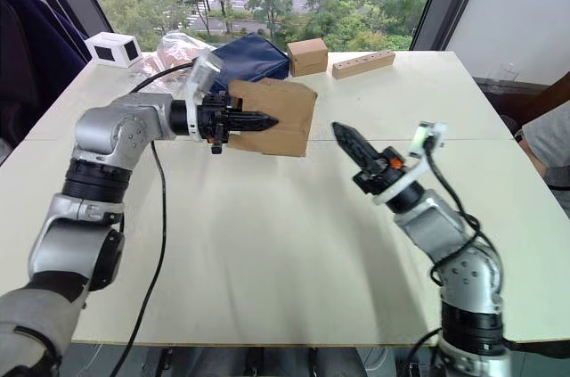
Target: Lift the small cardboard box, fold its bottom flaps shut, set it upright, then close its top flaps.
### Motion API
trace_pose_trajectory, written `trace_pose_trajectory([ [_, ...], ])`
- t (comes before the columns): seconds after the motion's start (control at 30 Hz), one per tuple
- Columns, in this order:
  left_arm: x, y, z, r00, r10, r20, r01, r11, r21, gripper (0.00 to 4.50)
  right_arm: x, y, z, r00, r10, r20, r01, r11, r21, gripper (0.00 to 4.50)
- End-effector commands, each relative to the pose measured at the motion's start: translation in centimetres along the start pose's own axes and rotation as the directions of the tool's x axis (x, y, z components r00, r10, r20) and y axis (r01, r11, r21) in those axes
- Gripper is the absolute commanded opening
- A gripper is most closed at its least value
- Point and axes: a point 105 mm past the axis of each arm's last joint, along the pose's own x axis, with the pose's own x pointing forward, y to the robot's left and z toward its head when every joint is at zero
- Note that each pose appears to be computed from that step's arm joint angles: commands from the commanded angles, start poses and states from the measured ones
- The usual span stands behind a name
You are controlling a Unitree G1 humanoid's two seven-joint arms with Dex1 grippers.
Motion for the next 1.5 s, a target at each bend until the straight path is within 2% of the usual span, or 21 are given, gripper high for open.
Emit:
trace_pose_trajectory([
  [0.03, -0.1, -1.6, 1.2, 0.992, -0.028, -0.121, 0.057, 0.97, 0.238, 0.0, -1.5, 1.0, 1.5, 0.999, 0.0, -0.042, -0.005, 0.992, -0.129, 0.02],
  [0.2, -0.5, -3.3, -0.1, 0.937, -0.098, -0.335, 0.208, 0.927, 0.311, 0.0, -3.1, 1.9, -1.1, 0.955, -0.035, -0.293, -0.049, 0.96, -0.275, 0.02],
  [0.27, -0.5, -4.2, -1.1, 0.871, -0.116, -0.477, 0.296, 0.899, 0.323, 0.0, -4.1, 2.4, -3.0, 0.892, -0.061, -0.447, -0.112, 0.93, -0.35, 0.02],
  [0.33, -0.6, -4.8, -2.2, 0.801, -0.119, -0.587, 0.364, 0.874, 0.32, 0.0, -5.0, 3.0, -4.3, 0.829, -0.079, -0.553, -0.177, 0.902, -0.393, 0.02],
  [0.4, -0.2, -4.9, -4.1, 0.697, -0.077, -0.713, 0.41, 0.858, 0.308, 0.0, -5.4, 3.5, -5.1, 0.787, -0.105, -0.607, -0.223, 0.87, -0.439, 0.02],
  [0.47, -0.2, -5.0, -5.3, 0.633, -0.059, -0.772, 0.432, 0.854, 0.289, 0.0, -5.6, 3.6, -5.6, 0.76, -0.136, -0.635, -0.251, 0.841, -0.48, 0.02],
  [0.57, -0.1, -5.7, -6.8, 0.57, -0.087, -0.817, 0.466, 0.853, 0.234, 0.0, -6.1, 2.9, -6.9, 0.714, -0.207, -0.669, -0.273, 0.797, -0.538, 0.02],
  [0.67, 0.4, -6.3, -7.6, 0.538, -0.11, -0.836, 0.478, 0.856, 0.196, 0.0, -6.2, 2.8, -7.6, 0.725, -0.215, -0.654, -0.25, 0.803, -0.541, 0.02],
  [0.87, 1.8, -6.2, -7.4, 0.538, -0.09, -0.838, 0.47, 0.857, 0.21, 0.0, -6.4, 2.6, -8.3, 0.74, -0.245, -0.626, -0.205, 0.805, -0.557, 0.02],
  [1.0, 2.7, -6.4, -7.2, 0.566, -0.098, -0.818, 0.449, 0.869, 0.206, 0.93, -6.1, 2.2, -7.9, 0.745, -0.259, -0.615, -0.19, 0.801, -0.568, 0.0],
  [1.07, 2.9, -6.4, -6.5, 0.588, -0.104, -0.802, 0.423, 0.884, 0.196, 1.79, -6.1, 2.1, -7.8, 0.74, -0.261, -0.62, -0.192, 0.801, -0.567, 0.0],
  [1.1, 2.9, -6.3, -5.7, 0.607, -0.118, -0.786, 0.407, 0.896, 0.18, 2.01, -6.1, 2.1, -7.7, 0.738, -0.257, -0.624, -0.198, 0.802, -0.564, 0.0],
  [1.27, 3.0, -6.3, -3.4, 0.659, -0.152, -0.737, 0.361, 0.923, 0.132, 2.01, -5.8, 2.0, -7.3, 0.736, -0.233, -0.636, -0.219, 0.807, -0.548, 0.0],
  [1.4, 1.9, -6.4, -0.5, 0.733, -0.197, -0.651, 0.325, 0.942, 0.08, 2.01, -4.6, 2.3, -7.1, 0.751, -0.151, -0.643, -0.256, 0.83, -0.495, 0.0],
  [1.5, 0.9, -6.3, 0.2, 0.757, -0.205, -0.62, 0.311, 0.948, 0.066, 2.01, -4.1, 1.8, -7.0, 0.748, -0.132, -0.65, -0.276, 0.829, -0.486, 0.0],
])
